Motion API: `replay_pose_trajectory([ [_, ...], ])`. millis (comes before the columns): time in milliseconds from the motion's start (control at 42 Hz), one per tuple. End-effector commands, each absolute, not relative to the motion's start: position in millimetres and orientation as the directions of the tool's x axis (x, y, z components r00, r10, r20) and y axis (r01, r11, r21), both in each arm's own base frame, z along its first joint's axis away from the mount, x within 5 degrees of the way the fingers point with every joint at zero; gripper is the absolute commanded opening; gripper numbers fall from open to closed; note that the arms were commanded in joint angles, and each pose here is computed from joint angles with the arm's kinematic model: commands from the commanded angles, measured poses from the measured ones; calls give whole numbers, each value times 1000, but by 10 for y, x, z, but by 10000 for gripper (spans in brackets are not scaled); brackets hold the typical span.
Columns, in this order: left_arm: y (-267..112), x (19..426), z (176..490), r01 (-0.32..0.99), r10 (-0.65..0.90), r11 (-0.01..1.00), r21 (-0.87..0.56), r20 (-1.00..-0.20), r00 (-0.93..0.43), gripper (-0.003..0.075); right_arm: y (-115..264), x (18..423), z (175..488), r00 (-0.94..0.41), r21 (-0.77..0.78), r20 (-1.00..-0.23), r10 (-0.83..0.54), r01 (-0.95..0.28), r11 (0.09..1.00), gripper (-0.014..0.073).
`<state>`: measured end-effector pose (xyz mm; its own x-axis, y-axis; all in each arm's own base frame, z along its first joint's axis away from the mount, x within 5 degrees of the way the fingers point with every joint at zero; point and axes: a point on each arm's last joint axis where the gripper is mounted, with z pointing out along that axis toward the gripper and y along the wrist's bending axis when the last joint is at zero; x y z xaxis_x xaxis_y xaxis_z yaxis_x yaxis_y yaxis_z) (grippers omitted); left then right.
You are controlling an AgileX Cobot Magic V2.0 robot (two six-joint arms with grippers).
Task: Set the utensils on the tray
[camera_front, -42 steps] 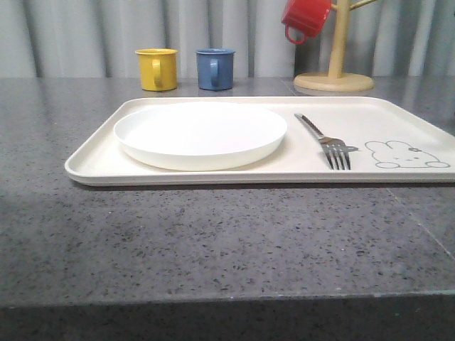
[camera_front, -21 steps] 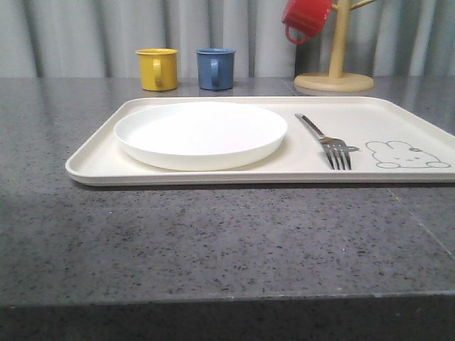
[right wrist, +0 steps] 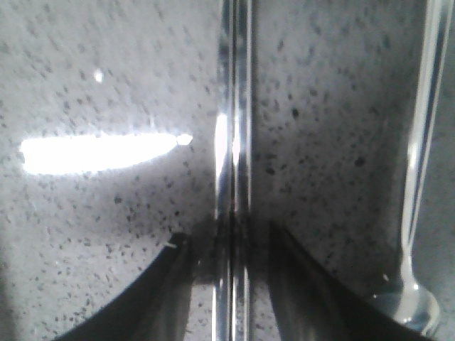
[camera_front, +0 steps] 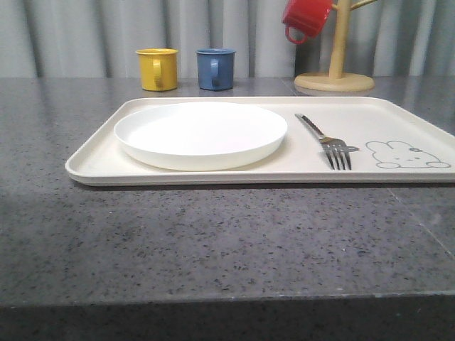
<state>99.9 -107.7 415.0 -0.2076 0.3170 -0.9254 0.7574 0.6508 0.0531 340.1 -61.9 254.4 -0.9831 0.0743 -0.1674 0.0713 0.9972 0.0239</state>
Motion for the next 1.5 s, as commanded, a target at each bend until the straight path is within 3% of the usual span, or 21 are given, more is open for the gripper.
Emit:
replay_pose_trajectory([
  [0, -1089, 996, 4295, 755, 237, 655, 42, -960, -152, 311, -632, 3422, 2664, -971, 30, -226, 74, 69, 997, 289],
  [262, -1089, 996, 4295, 755, 237, 655, 42, -960, -152, 311, -634, 3431, 2638, -974, 31, -216, 75, 69, 997, 57],
  [476, -1089, 996, 4295, 755, 237, 655, 42, -960, -152, 311, -494, 3420, 2898, -969, 105, -233, 78, 55, 993, 59],
  [690, -1089, 996, 4295, 755, 237, 655, 42, -960, -152, 311, 27, 3384, 3223, -965, 162, -257, -47, -91, 983, 59],
  [928, -1089, 996, 4295, 755, 237, 655, 42, -960, -152, 311, 510, 3456, 3152, -966, 278, -258, -29, -103, 955, 59],
  [1213, -1089, 996, 4295, 755, 237, 655, 42, -960, -152, 311, 753, 3598, 2878, -981, 300, -193, 27, -32, 953, 59],
  [1332, -1089, 996, 4295, 755, 237, 655, 42, -960, -152, 311, 805, 3612, 2825, -984, 303, -173, 37, -18, 953, 111],
  [1475, -1089, 996, 4295, 755, 237, 655, 42, -960, -152, 311, 830, 3617, 2835, -981, 304, -190, 33, -27, 952, 316],
])
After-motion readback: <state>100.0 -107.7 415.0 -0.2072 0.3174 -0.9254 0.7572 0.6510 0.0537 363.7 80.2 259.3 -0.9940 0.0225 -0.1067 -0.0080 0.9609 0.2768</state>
